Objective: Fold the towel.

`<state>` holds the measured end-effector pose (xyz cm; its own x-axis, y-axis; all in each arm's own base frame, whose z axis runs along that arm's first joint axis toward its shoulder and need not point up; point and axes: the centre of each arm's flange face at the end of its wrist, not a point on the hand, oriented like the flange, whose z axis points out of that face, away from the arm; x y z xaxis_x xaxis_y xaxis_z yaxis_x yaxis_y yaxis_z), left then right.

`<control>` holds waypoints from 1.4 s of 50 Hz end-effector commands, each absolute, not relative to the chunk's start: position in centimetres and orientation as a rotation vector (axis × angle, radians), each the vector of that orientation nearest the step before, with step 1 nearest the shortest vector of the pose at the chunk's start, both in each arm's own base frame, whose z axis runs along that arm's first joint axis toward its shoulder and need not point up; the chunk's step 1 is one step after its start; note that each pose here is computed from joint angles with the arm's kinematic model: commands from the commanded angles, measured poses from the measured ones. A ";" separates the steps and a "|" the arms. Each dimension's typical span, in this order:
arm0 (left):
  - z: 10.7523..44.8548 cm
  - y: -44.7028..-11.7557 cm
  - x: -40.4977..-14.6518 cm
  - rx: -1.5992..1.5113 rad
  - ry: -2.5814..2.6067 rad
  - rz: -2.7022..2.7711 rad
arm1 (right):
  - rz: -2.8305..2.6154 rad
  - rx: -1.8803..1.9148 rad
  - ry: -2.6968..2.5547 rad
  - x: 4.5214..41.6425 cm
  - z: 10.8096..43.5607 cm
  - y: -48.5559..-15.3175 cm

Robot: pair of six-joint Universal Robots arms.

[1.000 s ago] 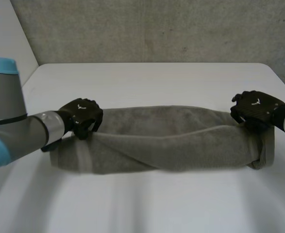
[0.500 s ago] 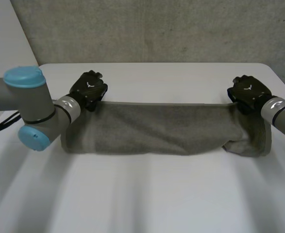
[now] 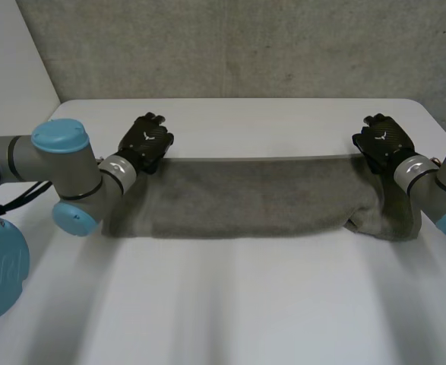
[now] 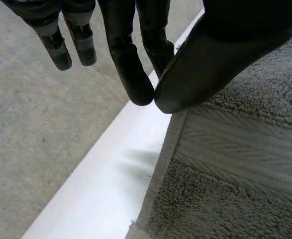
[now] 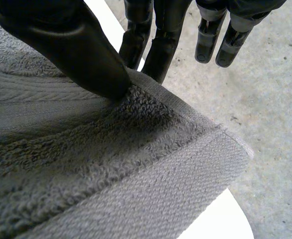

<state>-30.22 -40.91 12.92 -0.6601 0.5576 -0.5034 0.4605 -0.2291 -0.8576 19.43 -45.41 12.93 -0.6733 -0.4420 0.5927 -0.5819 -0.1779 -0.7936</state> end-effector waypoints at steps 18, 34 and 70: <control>20.3 -36.4 -27.9 -1.175 -1.935 2.168 | 2.082 1.075 -1.918 18.7 22.1 -40.6; 16.8 -30.4 -23.0 -1.136 -2.203 1.925 | 1.835 1.098 -2.307 13.5 18.1 -33.9; 13.6 -31.2 -22.1 -1.060 -2.277 1.866 | 1.697 1.113 -2.348 11.1 12.4 -34.7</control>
